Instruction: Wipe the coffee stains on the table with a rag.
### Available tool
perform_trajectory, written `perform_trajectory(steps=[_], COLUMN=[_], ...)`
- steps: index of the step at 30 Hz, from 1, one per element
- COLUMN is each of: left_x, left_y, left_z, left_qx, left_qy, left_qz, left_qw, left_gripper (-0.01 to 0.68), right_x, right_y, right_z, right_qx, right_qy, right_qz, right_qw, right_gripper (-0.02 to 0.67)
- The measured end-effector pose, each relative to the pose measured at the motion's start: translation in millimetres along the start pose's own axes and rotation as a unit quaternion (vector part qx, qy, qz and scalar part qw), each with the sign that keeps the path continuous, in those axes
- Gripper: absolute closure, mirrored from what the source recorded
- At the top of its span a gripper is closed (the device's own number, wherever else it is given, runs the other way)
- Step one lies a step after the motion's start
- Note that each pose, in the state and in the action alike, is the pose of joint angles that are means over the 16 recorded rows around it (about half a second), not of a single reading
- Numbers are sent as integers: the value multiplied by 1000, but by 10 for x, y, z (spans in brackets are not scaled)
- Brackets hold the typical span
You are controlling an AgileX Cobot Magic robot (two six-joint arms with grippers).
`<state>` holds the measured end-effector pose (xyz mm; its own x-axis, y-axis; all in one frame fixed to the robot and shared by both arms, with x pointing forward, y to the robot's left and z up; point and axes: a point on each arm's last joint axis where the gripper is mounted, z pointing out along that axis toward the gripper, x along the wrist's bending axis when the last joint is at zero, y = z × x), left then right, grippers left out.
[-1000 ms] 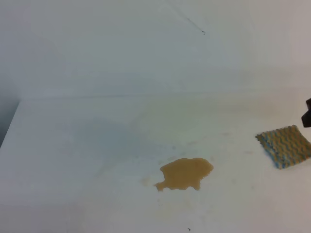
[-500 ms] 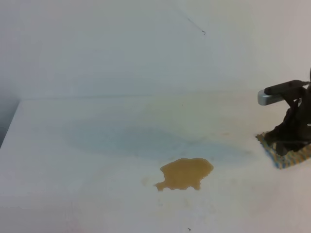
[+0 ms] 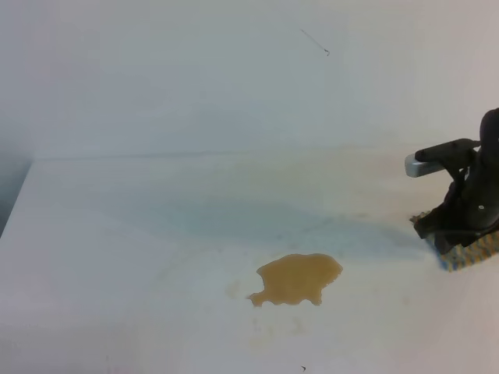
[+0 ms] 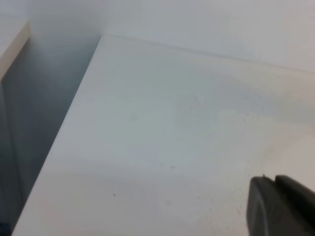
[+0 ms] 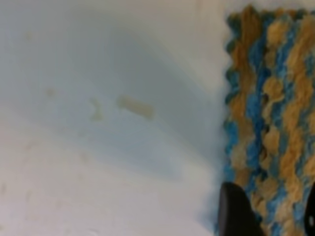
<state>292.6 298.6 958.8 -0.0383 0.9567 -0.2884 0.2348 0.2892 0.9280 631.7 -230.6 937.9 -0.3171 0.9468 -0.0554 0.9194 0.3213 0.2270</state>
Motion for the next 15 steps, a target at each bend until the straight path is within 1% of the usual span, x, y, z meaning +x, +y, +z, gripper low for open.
perform_trajectory(steps=[8,11,15], left_x=[0,0,0], left_y=[0,0,0], left_z=[0,0,0], left_qx=[0,0,0], left_qy=[0,0,0], left_qz=[0,0,0], left_qw=[1000,1000,1000], left_gripper=[674,674,674], right_x=[-7,-7,-7], right_y=[-18,-37,-60], right_z=[146,204,261], right_qx=[19,31,44], right_qy=[-4,-4,-4], right_qz=[0,-2,-6], right_qw=[1000,1000,999], right_gripper=[325,350,421])
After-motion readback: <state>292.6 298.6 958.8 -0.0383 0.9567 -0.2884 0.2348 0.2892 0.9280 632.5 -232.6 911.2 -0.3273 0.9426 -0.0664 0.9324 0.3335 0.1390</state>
